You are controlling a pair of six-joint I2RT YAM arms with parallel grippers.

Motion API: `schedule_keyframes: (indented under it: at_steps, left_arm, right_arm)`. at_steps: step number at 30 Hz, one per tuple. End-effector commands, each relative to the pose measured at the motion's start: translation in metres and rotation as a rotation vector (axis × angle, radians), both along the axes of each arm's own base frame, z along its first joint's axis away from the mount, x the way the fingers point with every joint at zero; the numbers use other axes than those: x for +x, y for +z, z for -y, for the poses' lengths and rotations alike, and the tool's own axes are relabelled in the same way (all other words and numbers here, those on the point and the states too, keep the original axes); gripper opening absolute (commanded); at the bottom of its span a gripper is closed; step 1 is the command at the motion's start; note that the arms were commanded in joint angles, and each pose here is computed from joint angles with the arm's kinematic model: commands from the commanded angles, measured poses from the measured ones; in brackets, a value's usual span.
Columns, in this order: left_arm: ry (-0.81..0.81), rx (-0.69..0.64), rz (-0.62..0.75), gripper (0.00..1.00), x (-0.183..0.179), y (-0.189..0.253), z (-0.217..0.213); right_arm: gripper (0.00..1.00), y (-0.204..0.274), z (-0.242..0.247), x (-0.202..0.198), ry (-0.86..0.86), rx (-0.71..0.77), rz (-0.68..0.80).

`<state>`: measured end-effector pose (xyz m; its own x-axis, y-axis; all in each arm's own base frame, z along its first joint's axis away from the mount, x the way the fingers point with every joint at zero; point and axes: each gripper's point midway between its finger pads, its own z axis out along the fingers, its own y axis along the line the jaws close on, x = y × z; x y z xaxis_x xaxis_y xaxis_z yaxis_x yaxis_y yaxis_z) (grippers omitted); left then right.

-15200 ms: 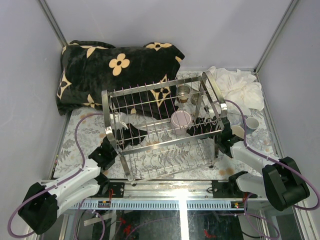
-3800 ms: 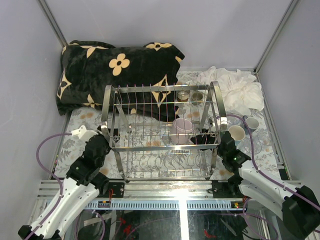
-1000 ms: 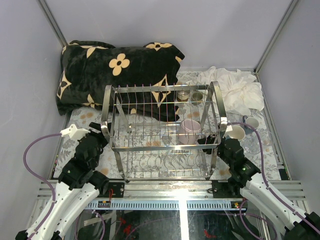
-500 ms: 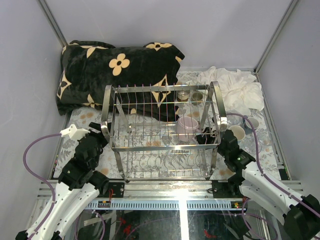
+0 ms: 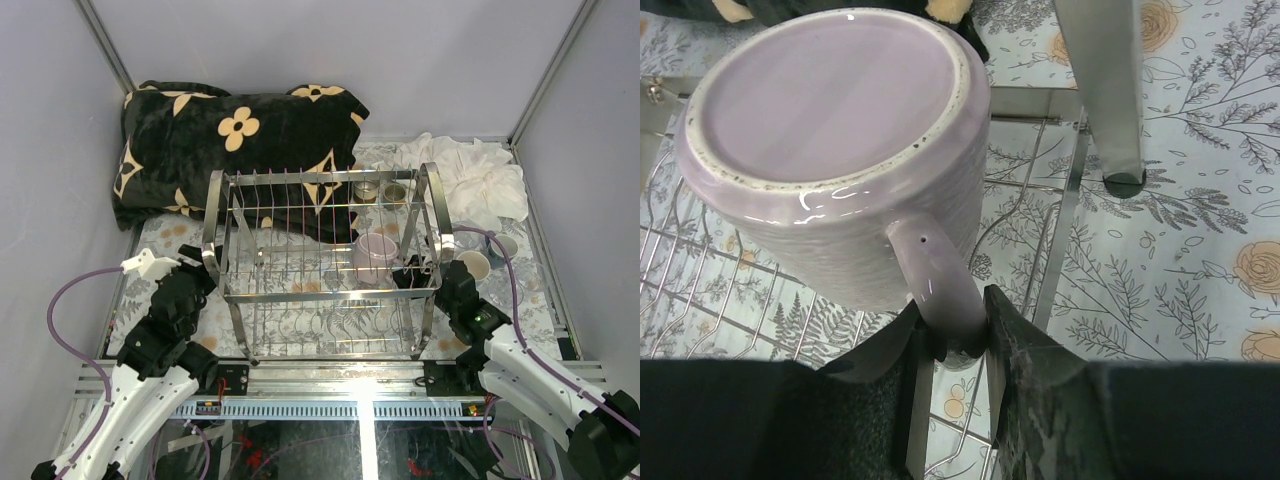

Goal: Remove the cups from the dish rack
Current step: Unload the cup from the dish rack.

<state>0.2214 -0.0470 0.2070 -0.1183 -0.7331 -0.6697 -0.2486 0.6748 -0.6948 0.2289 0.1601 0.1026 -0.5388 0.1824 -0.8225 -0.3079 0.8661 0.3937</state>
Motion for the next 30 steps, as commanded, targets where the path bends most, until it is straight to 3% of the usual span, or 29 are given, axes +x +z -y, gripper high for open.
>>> schedule_keyframes:
  at_steps: [1,12,30]
  left_arm:
    - [-0.005,-0.015,0.062,0.68,0.003,0.013,0.001]
    - [-0.007,-0.018,0.066,0.68,0.002,0.013,0.002]
    - [-0.01,-0.021,0.07,0.69,0.002,0.013,0.002]
  right_arm:
    - [0.0,0.002,0.016,0.013,-0.092,-0.055,0.02]
    - [0.0,0.005,0.035,0.019,-0.191,-0.113,0.022]
    - [0.02,0.009,0.003,0.006,-0.009,-0.026,0.032]
